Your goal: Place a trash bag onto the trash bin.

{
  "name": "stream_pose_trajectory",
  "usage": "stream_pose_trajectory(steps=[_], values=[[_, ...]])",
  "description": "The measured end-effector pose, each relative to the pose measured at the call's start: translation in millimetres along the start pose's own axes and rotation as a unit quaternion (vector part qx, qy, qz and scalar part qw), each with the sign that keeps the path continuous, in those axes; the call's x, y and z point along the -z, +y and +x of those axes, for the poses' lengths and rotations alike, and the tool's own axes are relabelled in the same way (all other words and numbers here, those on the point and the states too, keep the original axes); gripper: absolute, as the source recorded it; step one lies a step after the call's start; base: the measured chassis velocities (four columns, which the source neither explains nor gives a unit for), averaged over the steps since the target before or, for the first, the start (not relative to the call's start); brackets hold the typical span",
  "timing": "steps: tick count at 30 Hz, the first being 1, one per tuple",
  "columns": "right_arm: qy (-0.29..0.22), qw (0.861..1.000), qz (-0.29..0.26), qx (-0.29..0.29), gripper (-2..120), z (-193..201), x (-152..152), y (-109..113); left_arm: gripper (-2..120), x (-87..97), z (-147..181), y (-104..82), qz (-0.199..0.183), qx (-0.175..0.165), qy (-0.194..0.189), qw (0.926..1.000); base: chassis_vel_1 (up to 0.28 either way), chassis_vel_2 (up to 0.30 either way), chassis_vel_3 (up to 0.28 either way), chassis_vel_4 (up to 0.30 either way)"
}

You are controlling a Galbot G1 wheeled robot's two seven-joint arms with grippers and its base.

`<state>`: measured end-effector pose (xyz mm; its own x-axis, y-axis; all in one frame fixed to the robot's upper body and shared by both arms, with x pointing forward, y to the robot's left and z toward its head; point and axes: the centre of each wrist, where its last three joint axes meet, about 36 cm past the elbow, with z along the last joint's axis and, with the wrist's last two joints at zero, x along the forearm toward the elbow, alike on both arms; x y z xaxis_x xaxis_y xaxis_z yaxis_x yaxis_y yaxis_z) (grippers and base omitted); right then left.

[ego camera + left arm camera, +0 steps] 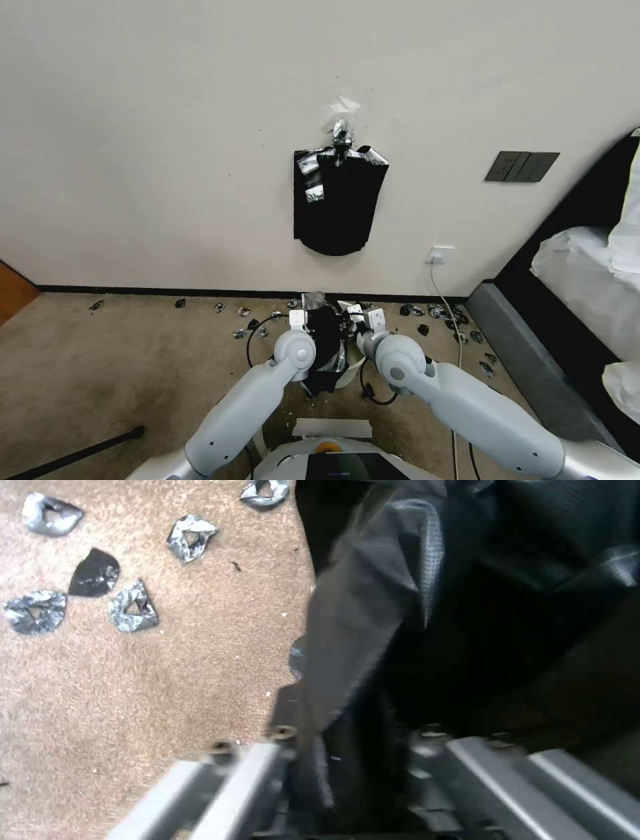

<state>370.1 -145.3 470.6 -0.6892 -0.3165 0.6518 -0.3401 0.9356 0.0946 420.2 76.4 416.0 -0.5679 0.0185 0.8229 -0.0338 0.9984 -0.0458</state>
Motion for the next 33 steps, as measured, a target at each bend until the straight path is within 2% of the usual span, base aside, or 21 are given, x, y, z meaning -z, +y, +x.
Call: stream_pose_trajectory(steps=[3, 10, 13, 15, 17, 18, 19, 21, 22, 23, 25, 26, 29, 30, 33], values=[[-0.001, 1.000, 0.003, -0.003, 0, -0.1, -4.1, -0.6, 7, -0.9, -0.8, 2.1, 0.008, -0.002, -0.002, 1.0000, 0.000, 0.000, 0.000, 0.000], [-0.032, 0.999, 0.036, -0.012, 0, 1.3, -12.4, -2.0, 6, -6.5, 0.4, 9.8, 0.017, -0.010, -0.022, 0.9996, 0.000, 0.000, 0.000, 0.000], [-0.084, 0.993, 0.075, -0.019, 0, 7.0, -12.8, -7.1, 4, -17.7, 4.5, 19.2, 0.003, -0.026, -0.061, 0.9978, 0.000, 0.000, 0.000, 0.000], [-0.103, 0.990, 0.091, -0.022, 0, 8.7, -11.9, -9.8, 4, -20.8, 6.1, 22.7, -0.005, -0.032, -0.073, 0.9968, 0.000, 0.000, 0.000, 0.000], [-0.145, 0.980, 0.133, -0.026, 0, 12.3, -7.6, -18.3, 1, -27.7, 13.3, 31.8, -0.033, -0.053, -0.122, 0.9905, 0.000, 0.000, 0.000, 0.000], [-0.145, 0.980, 0.133, -0.026, 0, 12.3, -7.6, -18.3, 1, -27.7, 13.3, 31.8, -0.033, -0.053, -0.122, 0.9905, 0.000, 0.000, 0.000, 0.000], [-0.156, 0.976, 0.148, -0.025, 0, 14.1, -4.7, -21.7, 1, -30.3, 16.3, 34.7, -0.045, -0.061, -0.141, 0.9872, 0.000, 0.000, 0.000, 0.000], [-0.174, 0.969, 0.175, -0.026, 0, 18.2, 5.3, -30.7, 1, -36.8, 26.3, 42.8, -0.081, -0.082, -0.196, 0.9739, 0.000, 0.000, 0.000, 0.000], [-0.174, 0.969, 0.175, -0.026, 0, 18.2, 5.3, -30.7, 1, -36.8, 26.3, 42.8, -0.081, -0.082, -0.196, 0.9739, 0.000, 0.000, 0.000, 0.000], [-0.181, 0.966, 0.182, -0.030, 0, 19.4, 9.8, -34.7, 1, -39.2, 29.4, 46.0, -0.095, -0.088, -0.217, 0.9675, 0.000, 0.000, 0.000, 0.000], [-0.194, 0.960, 0.196, -0.039, 0, 23.0, 18.5, -44.0, 1, -45.9, 35.2, 56.6, -0.130, -0.103, -0.266, 0.9496, 0.000, 0.000, 0.000, 0.000], [-0.194, 0.960, 0.196, -0.039, 0, 23.0, 18.5, -44.0, 1, -45.9, 35.2, 56.6, -0.130, -0.103, -0.266, 0.9496, 0.000, 0.000, 0.000, 0.000], [-0.197, 0.956, 0.212, -0.047, 0, 33.2, 27.5, -57.2, 1, -51.4, 43.0, 71.1, -0.153, -0.136, -0.318, 0.9258, 0.000, 0.000, 0.000, 0.000], [-0.197, 0.956, 0.212, -0.047, 0, 33.2, 27.5, -57.2, 1, -51.4, 43.0, 71.1, -0.153, -0.136, -0.318, 0.9258, 0.000, 0.000, 0.000, 0.000], [-0.187, 0.957, 0.215, -0.052, 0, 46.7, 36.0, -73.0, 1, -53.3, 52.2, 86.2, -0.170, -0.168, -0.366, 0.8993, 0.000, 0.000, 0.000, 0.000]])
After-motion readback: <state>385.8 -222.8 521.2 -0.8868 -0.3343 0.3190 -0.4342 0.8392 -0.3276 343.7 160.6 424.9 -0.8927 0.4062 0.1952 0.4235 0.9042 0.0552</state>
